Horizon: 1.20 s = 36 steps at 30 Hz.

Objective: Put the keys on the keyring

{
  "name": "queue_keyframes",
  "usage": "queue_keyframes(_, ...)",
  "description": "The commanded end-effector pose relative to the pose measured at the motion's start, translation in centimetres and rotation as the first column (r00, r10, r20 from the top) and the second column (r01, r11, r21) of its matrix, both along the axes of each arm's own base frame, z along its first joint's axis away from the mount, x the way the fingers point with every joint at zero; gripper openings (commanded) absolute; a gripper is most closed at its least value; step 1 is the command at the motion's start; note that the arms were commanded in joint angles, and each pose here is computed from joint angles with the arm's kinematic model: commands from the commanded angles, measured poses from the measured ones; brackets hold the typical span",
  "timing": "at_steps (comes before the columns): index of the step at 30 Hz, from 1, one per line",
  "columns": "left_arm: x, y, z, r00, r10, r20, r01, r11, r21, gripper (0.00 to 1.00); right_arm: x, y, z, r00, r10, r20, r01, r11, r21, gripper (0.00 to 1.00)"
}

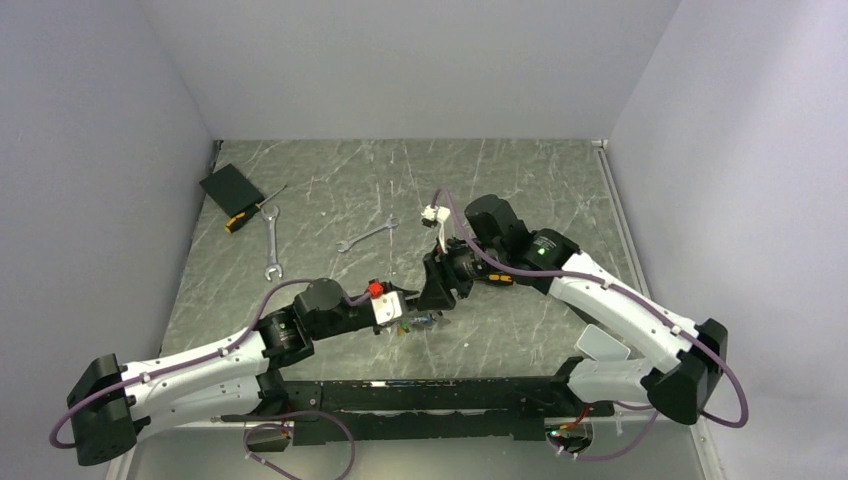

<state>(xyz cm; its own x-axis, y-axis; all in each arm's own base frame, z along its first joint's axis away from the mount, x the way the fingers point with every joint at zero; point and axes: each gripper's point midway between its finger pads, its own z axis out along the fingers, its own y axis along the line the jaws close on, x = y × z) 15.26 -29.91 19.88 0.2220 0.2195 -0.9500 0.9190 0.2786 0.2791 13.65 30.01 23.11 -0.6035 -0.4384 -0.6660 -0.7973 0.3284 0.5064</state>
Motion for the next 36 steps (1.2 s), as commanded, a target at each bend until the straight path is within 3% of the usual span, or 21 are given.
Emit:
queue_keyframes(1, 0.5, -0.6, 4.7, 0.999, 0.026, 0.036, -0.02, 0.983, -0.182, 0.0, 2.2, -0.1, 2.5, 0.983, -0.109, 0.151, 0.096, 0.991, 0.091, 0.57)
queue_keyframes(7, 1.2, -0.2, 5.1, 0.997, 0.074, 0.032, -0.065, 0.975, -0.213, 0.0, 3.9, -2.0, 4.5, 0.923, -0.297, 0.244, 0.258, 0.949, 0.18, 0.57)
queue_keyframes(11, 1.6, -0.1, 5.5, 0.995, 0.097, 0.03, -0.087, 0.967, -0.24, 0.0, 3.8, -3.1, 5.3, 0.891, -0.384, 0.241, 0.318, 0.908, 0.271, 0.6)
queue_keyframes(17, 2.0, -0.1, 6.1, 0.992, 0.12, 0.022, -0.11, 0.955, -0.276, 0.0, 1.0, -1.6, 5.9, 0.942, -0.324, 0.088, 0.256, 0.863, 0.435, 0.6)
queue_keyframes(21, 2.2, 0.1, 6.6, 0.991, 0.136, 0.013, -0.125, 0.945, -0.303, 0.0, 2.1, -2.1, 6.1, 0.903, -0.429, 0.006, 0.369, 0.782, 0.503, 0.58)
queue_keyframes(30, 2.9, 0.0, 6.2, 0.985, 0.17, -0.014, -0.166, 0.935, -0.314, 0.0, 3.5, -2.4, 6.2, 0.857, -0.509, -0.077, 0.462, 0.695, 0.551, 0.47)
queue_keyframes(36, 3.3, -0.1, 6.2, 0.983, 0.185, -0.018, -0.181, 0.93, -0.32, 0.0, 3.5, -1.3, 5.7, 0.876, -0.473, -0.088, 0.444, 0.723, 0.53, 0.38)
